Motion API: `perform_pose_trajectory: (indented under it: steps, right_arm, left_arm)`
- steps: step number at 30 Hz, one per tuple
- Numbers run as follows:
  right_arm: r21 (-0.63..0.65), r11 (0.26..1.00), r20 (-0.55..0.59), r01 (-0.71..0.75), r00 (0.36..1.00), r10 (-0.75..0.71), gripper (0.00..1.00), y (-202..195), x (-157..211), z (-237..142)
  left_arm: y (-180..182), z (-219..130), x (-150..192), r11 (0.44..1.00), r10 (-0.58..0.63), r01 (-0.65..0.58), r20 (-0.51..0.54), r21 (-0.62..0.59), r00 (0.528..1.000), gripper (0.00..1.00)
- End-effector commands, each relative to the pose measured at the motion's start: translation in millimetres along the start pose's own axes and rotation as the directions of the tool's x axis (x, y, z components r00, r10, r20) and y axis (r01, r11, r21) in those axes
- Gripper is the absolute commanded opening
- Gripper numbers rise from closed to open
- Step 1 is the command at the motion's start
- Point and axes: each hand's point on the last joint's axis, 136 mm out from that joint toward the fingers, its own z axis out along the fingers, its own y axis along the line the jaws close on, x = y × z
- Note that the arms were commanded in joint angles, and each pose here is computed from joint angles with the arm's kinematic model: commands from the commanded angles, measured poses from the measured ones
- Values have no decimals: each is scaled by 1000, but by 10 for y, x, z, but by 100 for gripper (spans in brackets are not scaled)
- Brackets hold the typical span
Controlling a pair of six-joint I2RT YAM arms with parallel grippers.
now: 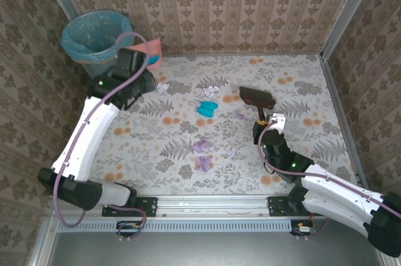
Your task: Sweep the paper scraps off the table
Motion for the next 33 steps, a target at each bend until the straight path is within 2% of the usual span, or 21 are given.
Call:
perform_pose_trajectory:
  steps: [1, 8, 15, 21, 24, 28, 33]
  right_arm:
    - [19, 1000, 62, -22, 998, 21, 0, -31, -125, 1]
    - [19, 1000, 73, -8, 997, 6, 0, -32, -139, 3]
    - [31, 999, 93, 8, 996, -11, 0, -71, -186, -26]
    - [39, 999, 98, 17, 995, -21, 0, -86, -187, -18]
    - [39, 999, 97, 21, 995, -24, 0, -80, -187, -12]
    - [36, 999, 95, 24, 995, -28, 0, -69, -187, -6]
    - [36, 999, 95, 27, 995, -31, 0, -62, -194, -3]
  left_arm:
    - [24, -12, -242, 998, -33, 33, -16, 49, 999, 0]
    - [182, 65, -949, 966, -222, 217, 24, 143, 975, 0]
    - [262, 173, -1507, 869, -415, 392, 13, 300, 910, 0]
    - [362, 321, -1845, 734, -576, 534, -32, 419, 817, 0]
    - [398, 369, -1973, 689, -625, 563, -20, 456, 781, 0]
    - [405, 487, -2116, 580, -695, 610, -64, 539, 717, 0]
    - [472, 677, -2206, 478, -752, 661, -119, 578, 649, 0]
